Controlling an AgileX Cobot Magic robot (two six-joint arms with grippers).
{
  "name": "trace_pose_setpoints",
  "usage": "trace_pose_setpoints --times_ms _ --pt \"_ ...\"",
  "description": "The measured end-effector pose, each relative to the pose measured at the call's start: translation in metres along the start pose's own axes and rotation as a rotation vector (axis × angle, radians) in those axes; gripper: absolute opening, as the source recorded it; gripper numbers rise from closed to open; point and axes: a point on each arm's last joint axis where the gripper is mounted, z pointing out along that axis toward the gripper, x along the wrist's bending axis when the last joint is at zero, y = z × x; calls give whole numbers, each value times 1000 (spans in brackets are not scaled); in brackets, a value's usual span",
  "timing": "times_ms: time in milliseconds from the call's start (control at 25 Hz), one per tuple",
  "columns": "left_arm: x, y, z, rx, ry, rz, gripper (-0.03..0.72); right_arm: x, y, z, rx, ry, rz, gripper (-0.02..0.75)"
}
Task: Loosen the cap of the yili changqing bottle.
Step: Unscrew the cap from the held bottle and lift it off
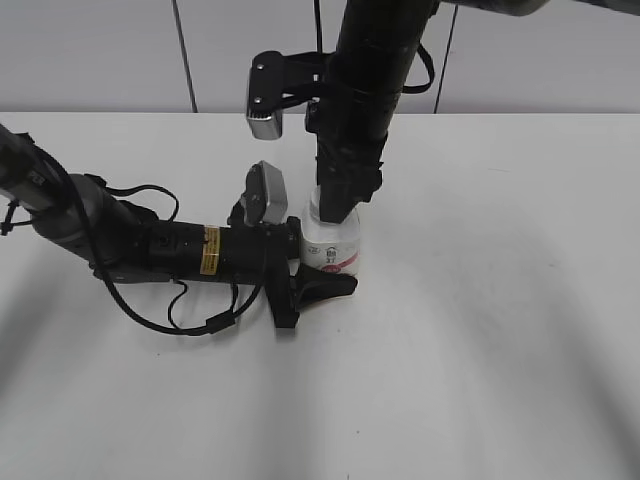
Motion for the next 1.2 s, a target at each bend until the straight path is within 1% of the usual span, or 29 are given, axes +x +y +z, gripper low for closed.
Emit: trace_pose_setpoints --times_ms 240,360,800,1200 --pt "0 0 0 0 0 0 397 0 1 0 -8 4 2 498" --pt "0 0 0 0 0 0 397 0 1 0 -11 5 4 515" --pt "0 0 0 0 0 0 397 -4 5 -8 -28 -24 126 521" --pt "0 0 0 0 -1 0 397 -5 1 -8 11 -51 416 521"
